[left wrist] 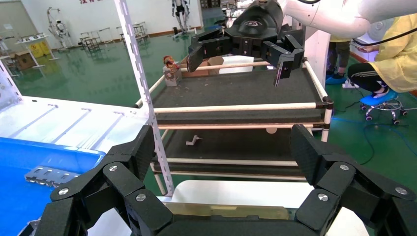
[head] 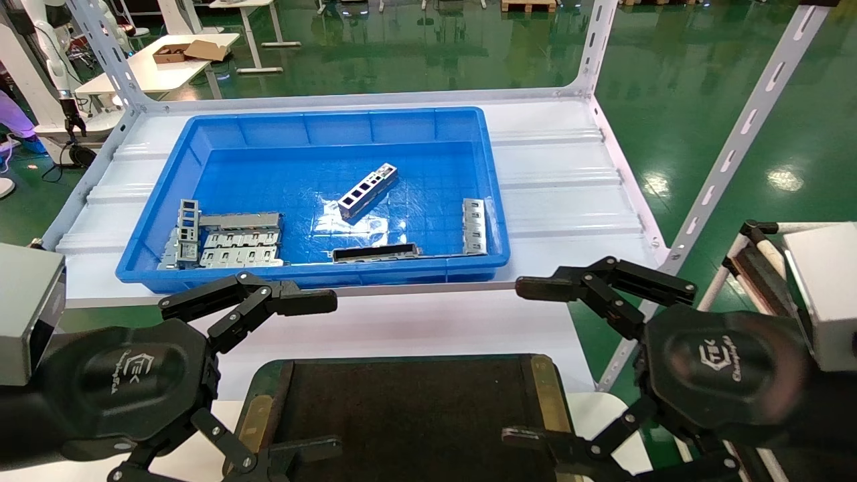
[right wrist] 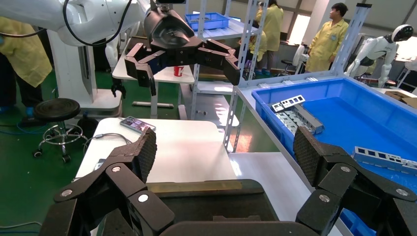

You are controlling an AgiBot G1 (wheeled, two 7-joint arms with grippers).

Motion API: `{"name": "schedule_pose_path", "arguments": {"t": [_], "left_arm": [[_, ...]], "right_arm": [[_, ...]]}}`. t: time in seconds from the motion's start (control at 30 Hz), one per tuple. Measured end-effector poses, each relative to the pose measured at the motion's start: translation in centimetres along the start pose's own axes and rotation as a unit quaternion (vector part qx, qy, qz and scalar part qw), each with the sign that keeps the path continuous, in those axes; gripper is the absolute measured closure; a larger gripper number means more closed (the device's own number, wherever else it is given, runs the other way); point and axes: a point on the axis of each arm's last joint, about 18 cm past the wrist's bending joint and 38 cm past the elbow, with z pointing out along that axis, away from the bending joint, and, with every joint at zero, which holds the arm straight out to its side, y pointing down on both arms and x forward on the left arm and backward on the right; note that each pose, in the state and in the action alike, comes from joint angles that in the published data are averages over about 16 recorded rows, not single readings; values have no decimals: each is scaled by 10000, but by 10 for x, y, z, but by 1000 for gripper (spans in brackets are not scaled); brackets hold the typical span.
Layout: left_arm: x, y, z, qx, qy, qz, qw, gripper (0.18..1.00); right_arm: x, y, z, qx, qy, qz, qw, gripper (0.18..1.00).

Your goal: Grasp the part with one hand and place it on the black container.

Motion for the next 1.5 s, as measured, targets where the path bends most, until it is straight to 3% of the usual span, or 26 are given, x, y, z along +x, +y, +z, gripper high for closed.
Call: {"name": "schedule_pose_path", "arguments": {"t": [0.47,0.77,1.13,1.5], "left_arm": [[-3,2,1,-44,-69,17,10000,184],[-21,9,8,-200,-444,76,9988,184],[-72,25,27,-443,-1327,99,9901,184],[-145,42,60,-625,-2303,56,9711,184]], "right_arm": [[0,0,0,0,0,0,10000,178],[0,0,0,0,0,0,10000,178],[0,0,0,0,0,0,10000,178],[0,0,0,0,0,0,10000,178]]}}
